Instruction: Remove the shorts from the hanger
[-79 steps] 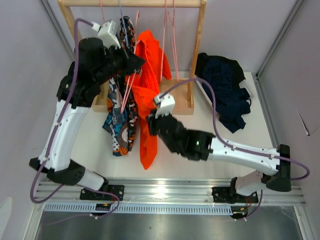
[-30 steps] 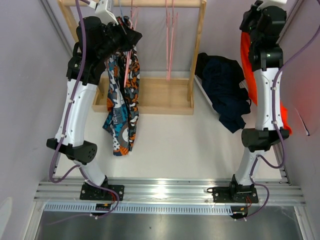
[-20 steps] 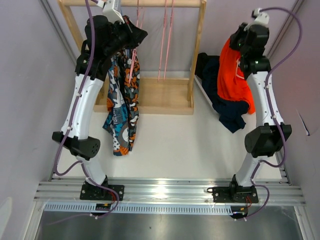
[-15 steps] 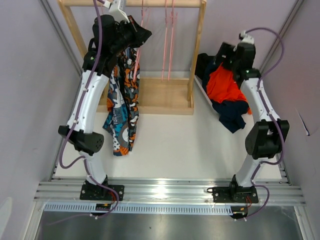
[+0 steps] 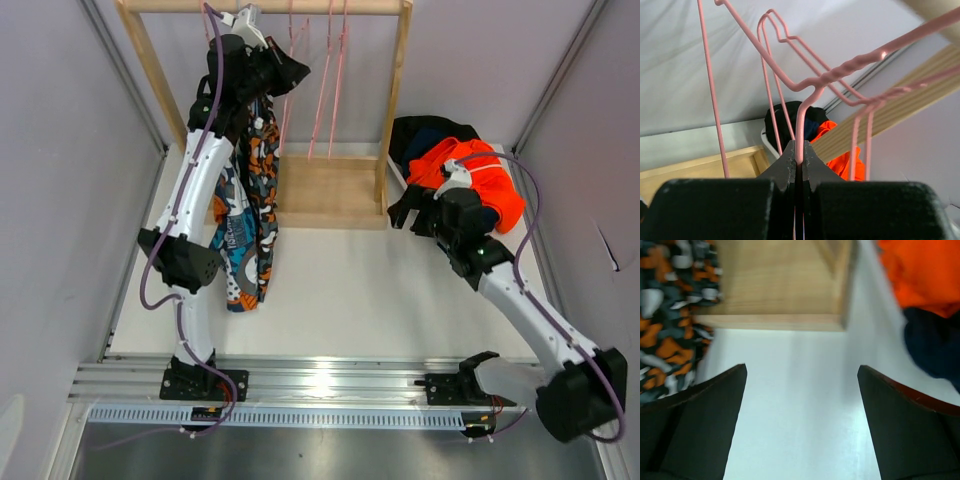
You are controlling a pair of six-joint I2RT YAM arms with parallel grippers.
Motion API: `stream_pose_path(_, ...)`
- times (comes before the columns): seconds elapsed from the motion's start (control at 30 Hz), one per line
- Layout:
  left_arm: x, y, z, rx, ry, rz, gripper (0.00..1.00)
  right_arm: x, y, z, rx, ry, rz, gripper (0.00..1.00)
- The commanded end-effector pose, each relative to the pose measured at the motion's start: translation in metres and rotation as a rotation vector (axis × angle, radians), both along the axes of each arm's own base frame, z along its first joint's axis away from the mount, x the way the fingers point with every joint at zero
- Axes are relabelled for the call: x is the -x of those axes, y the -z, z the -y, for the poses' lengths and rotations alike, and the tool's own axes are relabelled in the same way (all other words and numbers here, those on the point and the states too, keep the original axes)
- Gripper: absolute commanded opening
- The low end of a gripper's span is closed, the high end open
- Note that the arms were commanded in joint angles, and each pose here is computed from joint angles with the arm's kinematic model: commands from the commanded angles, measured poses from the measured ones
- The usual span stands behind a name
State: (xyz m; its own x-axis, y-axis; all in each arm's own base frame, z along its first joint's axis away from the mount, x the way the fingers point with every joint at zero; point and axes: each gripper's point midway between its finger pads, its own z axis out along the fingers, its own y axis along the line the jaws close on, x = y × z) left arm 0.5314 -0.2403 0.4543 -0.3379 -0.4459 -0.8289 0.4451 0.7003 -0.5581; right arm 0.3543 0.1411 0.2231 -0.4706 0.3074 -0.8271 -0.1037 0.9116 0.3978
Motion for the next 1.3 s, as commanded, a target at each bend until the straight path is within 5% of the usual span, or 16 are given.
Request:
stream_pose_path(0.0, 0.005, -0.025, -0.002, 0.042, 0.020, 0.056, 0.00, 0.025, -0.012, -0.014, 0.004, 0.000, 0.043, 0.99)
stream_pose_path(0.2, 0.030, -0.020, -0.001, 0.035, 0.072, 0.013, 0.12, 0.044, -0.029, -0.025, 0.034, -0.012, 0.067, 0.99)
stream_pose_path(0.27, 0.044, -0.027, -0.003, 0.033, 0.086, 0.009, 0.32, 0.050, -0.033, -0.030, 0.029, -0.023, 0.076, 0.99)
stream_pose_path(0.3, 0.052, -0.031, -0.001, 0.036, 0.116, 0.010, 0.53, 0.052, -0.032, -0.028, 0.030, -0.009, 0.074, 0.99)
stream_pose_path(0.43, 0.087, -0.079, -0.007, 0.119, 0.200, 0.078, 0.77, 0.066, -0.031, -0.032, 0.023, -0.024, 0.077, 0.99)
stream_pose_path(0.63, 0.112, -0.123, -0.045, 0.143, 0.147, 0.172, 0.81, 0.083, -0.025, -0.028, 0.041, -0.029, 0.063, 0.99)
stream_pose_path(1.27, 0.066, -0.052, -0.111, -0.113, -0.201, 0.054, 0.71, 0.108, -0.035, -0.006, 0.032, -0.017, 0.078, 0.99)
